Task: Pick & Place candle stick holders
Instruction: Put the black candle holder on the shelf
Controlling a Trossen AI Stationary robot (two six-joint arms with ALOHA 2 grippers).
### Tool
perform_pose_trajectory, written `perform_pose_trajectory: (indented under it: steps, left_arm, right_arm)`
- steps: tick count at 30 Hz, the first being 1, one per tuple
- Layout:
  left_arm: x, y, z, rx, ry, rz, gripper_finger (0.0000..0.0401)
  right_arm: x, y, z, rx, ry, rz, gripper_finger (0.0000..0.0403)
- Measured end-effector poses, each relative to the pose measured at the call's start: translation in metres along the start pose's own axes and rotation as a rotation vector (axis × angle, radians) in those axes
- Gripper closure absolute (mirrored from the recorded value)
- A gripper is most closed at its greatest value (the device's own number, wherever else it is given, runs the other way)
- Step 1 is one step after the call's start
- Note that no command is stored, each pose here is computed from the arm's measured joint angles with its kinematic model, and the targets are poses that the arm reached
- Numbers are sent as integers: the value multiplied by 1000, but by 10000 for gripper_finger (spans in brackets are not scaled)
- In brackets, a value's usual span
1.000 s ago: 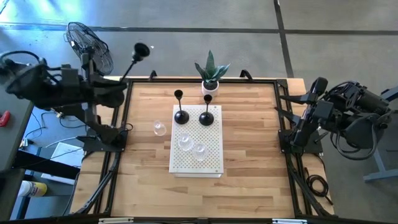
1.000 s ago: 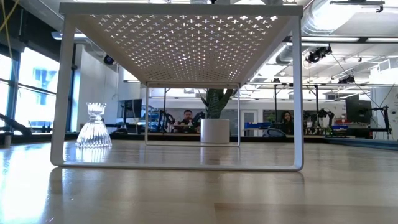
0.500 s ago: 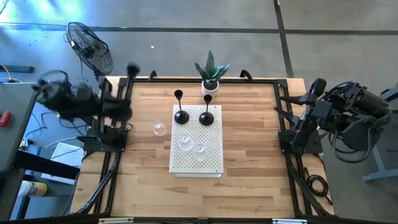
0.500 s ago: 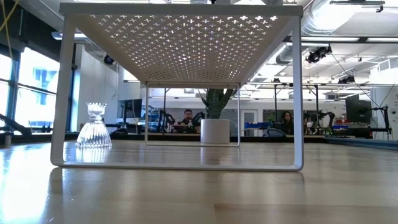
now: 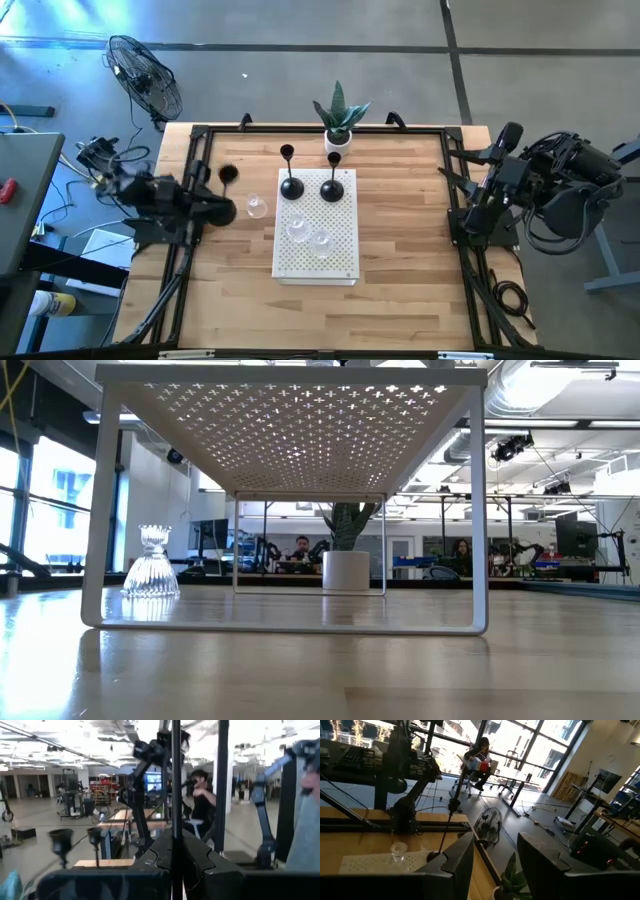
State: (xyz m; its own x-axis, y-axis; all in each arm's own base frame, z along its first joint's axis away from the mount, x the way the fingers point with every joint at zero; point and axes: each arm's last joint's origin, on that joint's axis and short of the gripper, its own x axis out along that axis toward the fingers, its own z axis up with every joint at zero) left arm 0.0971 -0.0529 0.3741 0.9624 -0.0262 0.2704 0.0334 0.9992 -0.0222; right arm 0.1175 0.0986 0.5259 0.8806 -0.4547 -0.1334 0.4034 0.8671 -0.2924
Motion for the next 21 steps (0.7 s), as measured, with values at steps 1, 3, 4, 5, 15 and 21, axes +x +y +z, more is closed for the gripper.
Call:
perform_pose_trajectory:
  steps: [1,3,4,5,15,21]
  left_arm:
    - [3,-1,-2,10,4,5,391]
    - [7,0,-1,1,-19,-12,391]
    - [8,1,-1,-7,-31,-32,391]
    - [10,2,-1,-13,-36,-51,391]
    - [48,25,-18,-40,-23,-196,391]
    - [66,49,-23,-37,-49,-283,391]
  right_arm:
    - [0,0,0,2,3,6,258]
    - [1,0,0,11,7,15,258]
    - [1,0,0,16,8,20,258]
    - [1,1,0,19,10,29,258]
    - [4,14,0,26,24,46,258]
    - [7,24,-1,9,31,44,258]
